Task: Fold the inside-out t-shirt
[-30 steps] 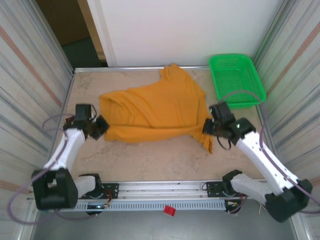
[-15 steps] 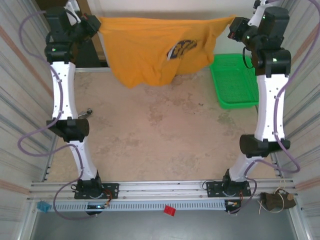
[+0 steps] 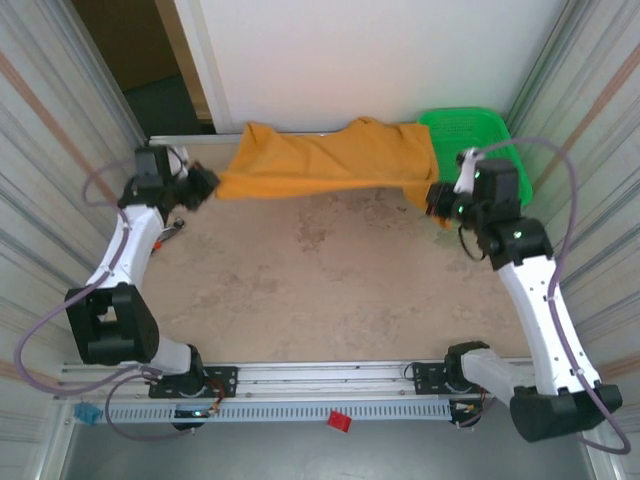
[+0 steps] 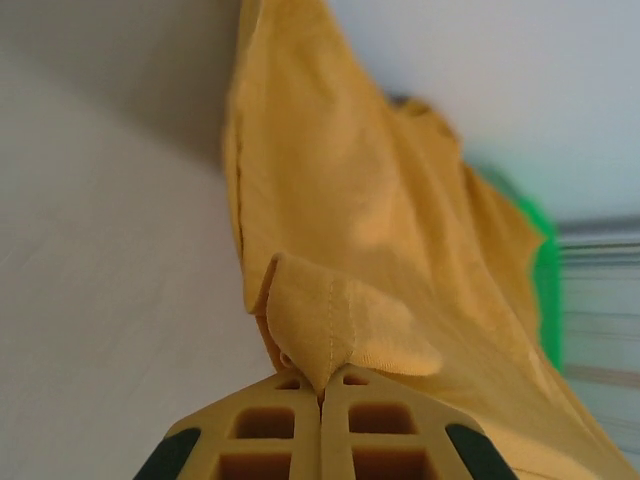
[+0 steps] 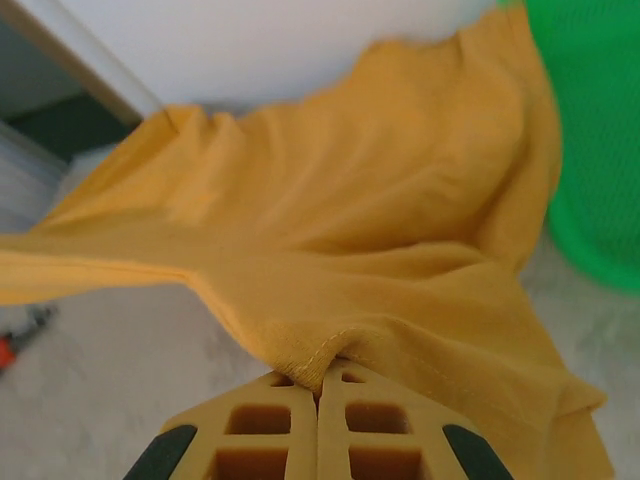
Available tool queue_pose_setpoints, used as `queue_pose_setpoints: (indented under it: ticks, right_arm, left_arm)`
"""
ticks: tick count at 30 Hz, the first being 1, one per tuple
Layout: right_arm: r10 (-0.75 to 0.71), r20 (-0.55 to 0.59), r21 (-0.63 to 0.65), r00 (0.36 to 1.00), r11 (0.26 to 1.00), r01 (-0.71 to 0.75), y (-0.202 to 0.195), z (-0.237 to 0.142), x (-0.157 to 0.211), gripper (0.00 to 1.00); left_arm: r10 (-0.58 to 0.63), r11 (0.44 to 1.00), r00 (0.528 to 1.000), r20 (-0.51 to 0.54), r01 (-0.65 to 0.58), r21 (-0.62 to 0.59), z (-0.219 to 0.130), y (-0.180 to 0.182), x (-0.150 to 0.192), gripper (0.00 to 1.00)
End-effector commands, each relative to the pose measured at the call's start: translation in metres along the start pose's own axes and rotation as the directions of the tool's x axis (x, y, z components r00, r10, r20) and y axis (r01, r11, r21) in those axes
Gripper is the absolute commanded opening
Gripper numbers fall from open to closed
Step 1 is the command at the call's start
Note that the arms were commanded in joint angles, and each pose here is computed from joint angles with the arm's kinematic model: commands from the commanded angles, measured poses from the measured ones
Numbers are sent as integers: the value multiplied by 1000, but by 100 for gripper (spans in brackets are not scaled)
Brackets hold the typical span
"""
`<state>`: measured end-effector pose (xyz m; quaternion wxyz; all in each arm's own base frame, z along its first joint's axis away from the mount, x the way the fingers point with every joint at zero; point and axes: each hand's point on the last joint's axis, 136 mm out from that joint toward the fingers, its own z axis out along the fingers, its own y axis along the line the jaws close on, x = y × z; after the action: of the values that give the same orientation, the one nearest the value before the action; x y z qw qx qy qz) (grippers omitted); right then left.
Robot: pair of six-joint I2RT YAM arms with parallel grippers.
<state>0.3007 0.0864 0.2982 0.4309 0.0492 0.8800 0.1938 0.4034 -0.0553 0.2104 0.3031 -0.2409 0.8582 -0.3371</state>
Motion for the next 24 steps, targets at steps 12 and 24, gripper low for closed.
queue_pose_setpoints:
  ticks: [12, 24]
  right_arm:
    - [83, -255, 87, 963, 994, -62, -27, -24, 168, 0]
    - [0, -321, 131, 947, 990, 44, -20, -22, 174, 0]
  left_arm:
    - [-132, 947, 991, -27, 117, -300, -25, 133, 118, 0]
    - [-106, 950, 994, -42, 88, -301, -47, 125, 127, 0]
